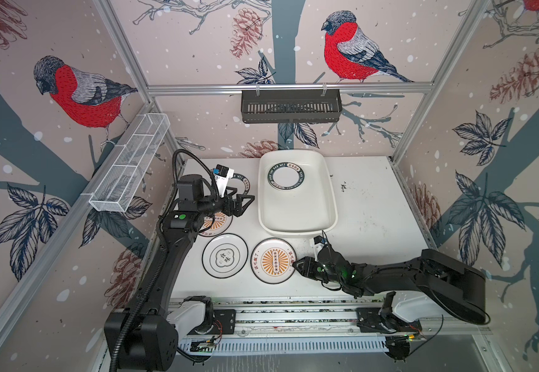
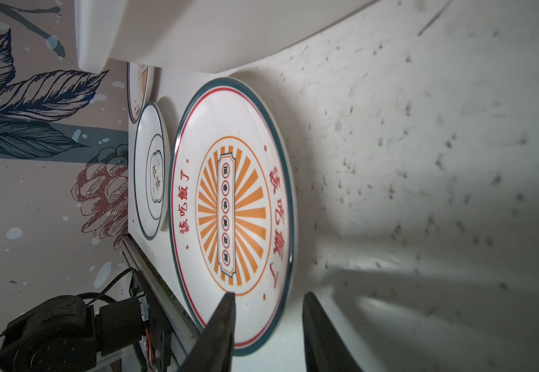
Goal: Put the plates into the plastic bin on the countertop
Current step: 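Lower the right gripper onto the sunburst plate rim and pinch it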
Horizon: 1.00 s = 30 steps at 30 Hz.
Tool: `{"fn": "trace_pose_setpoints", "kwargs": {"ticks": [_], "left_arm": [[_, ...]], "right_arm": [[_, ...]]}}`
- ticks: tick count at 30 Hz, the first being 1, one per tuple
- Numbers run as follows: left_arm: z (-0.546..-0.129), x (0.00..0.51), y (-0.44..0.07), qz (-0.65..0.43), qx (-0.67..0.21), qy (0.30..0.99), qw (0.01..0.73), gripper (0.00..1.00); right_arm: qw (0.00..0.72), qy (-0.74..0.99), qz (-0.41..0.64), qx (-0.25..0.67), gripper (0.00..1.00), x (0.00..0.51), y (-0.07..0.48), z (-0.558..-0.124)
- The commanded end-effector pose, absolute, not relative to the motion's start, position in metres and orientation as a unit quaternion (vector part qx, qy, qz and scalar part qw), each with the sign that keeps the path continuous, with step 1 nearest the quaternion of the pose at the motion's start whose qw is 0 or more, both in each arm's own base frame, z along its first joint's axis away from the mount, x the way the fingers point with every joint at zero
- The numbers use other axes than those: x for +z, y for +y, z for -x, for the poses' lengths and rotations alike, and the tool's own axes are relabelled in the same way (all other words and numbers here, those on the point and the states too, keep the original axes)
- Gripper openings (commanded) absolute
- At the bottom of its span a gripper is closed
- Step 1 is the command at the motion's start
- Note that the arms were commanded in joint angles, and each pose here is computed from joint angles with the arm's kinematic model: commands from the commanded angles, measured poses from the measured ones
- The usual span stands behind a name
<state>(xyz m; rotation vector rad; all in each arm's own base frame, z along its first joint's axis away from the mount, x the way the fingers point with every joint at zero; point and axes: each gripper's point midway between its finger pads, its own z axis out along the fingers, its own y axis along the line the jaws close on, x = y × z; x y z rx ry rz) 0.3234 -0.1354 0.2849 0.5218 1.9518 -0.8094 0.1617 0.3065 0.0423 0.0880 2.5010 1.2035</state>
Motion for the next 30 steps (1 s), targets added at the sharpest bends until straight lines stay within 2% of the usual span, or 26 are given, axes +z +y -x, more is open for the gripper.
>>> {"fn": "trace_pose_setpoints", "kwargs": {"ticks": [1,30], "left_arm": [[-0.324,0.298,-0.137,-0.227,-0.331,0.776,0.487,0.95],[-0.319,0.292,-0.139,-0.225,-0.341,0.776,0.481,0.95]], "right_arm": [[0.191,0.885,-0.039,0.423,0.36,0.042,0.309,-0.168],[0.187,0.892,-0.055,0.407,0.26,0.028,0.318,-0.177]]}}
